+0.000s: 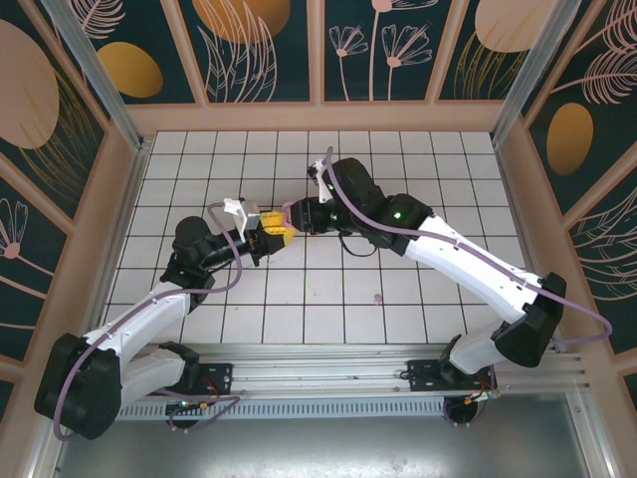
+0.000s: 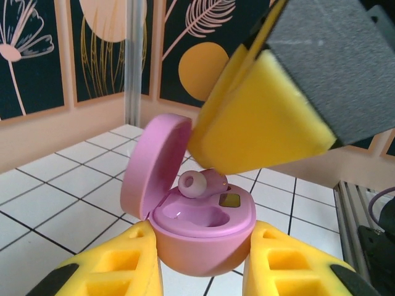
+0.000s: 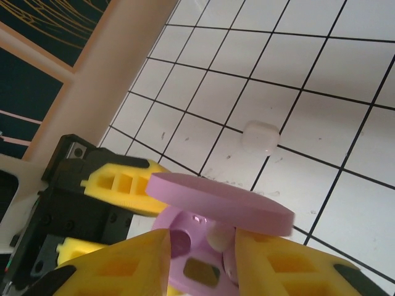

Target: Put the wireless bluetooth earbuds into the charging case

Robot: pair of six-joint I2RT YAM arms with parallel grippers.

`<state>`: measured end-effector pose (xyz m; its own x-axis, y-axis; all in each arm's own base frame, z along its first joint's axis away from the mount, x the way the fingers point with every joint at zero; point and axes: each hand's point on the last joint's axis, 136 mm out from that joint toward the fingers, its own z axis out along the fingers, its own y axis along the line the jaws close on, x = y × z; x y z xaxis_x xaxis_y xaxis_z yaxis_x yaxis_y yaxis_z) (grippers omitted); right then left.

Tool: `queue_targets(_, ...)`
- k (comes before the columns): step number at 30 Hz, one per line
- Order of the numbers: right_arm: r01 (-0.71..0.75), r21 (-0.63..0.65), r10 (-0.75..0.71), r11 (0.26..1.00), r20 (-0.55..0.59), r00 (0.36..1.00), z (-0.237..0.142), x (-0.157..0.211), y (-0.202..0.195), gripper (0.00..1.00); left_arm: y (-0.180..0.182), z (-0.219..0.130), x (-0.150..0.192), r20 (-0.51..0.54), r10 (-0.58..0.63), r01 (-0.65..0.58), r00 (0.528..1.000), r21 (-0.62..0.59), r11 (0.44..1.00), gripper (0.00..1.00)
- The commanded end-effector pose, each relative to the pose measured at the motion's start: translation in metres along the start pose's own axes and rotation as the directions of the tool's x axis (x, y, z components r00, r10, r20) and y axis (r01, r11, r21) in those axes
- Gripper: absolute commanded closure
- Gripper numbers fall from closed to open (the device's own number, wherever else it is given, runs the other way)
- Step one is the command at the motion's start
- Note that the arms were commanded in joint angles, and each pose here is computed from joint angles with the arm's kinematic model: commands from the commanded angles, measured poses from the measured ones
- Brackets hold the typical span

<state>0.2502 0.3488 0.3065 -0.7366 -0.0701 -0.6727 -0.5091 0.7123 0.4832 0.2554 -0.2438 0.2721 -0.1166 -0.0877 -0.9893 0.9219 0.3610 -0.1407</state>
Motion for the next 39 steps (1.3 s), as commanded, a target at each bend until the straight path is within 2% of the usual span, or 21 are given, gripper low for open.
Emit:
queue_targets(1, -0.018, 0.002, 0.018, 1.000, 0.058, 0.998, -0.021, -0.008, -0.004, 0.65, -0.005, 0.001, -0.013, 0.053, 0.036, -0.037, 0.998, 0.023, 0.999, 1.00)
queue_targets(17, -0.009, 0.017, 0.009, 1.000, -0.017, 1.000, 0.000, 0.007, -0.016, 0.64, -0.006, 0.003, -0.018, 0.050, 0.040, -0.042, 0.998, 0.035, 0.998, 1.00)
queue_targets(26, -0.026, 0.031, 0.025, 0.999, 0.032, 0.999, -0.015, 0.005, -0.026, 0.65, 0.001, 0.006, -0.010, 0.014, 0.023, -0.023, 1.000, 0.015, 1.000, 1.00)
queue_targets(30, -0.060, -0.018, 0.061, 0.998, 0.038, 0.997, -0.022, 0.019, -0.026, 0.66, 0.008, 0.010, -0.007, -0.026, -0.001, 0.001, 1.000, -0.007, 1.000, 1.00)
queue_targets(34, -0.090, -0.080, 0.089, 0.993, -0.012, 0.996, -0.009, 0.036, -0.021, 0.69, 0.011, 0.013, -0.004, -0.048, -0.019, 0.019, 0.999, -0.006, 1.000, 1.00)
queue_targets(39, -0.063, -0.082, 0.062, 0.995, -0.019, 0.998, 0.004, 0.030, -0.016, 0.71, 0.011, 0.015, -0.001, -0.059, -0.033, 0.034, 0.998, 0.006, 0.999, 1.00)
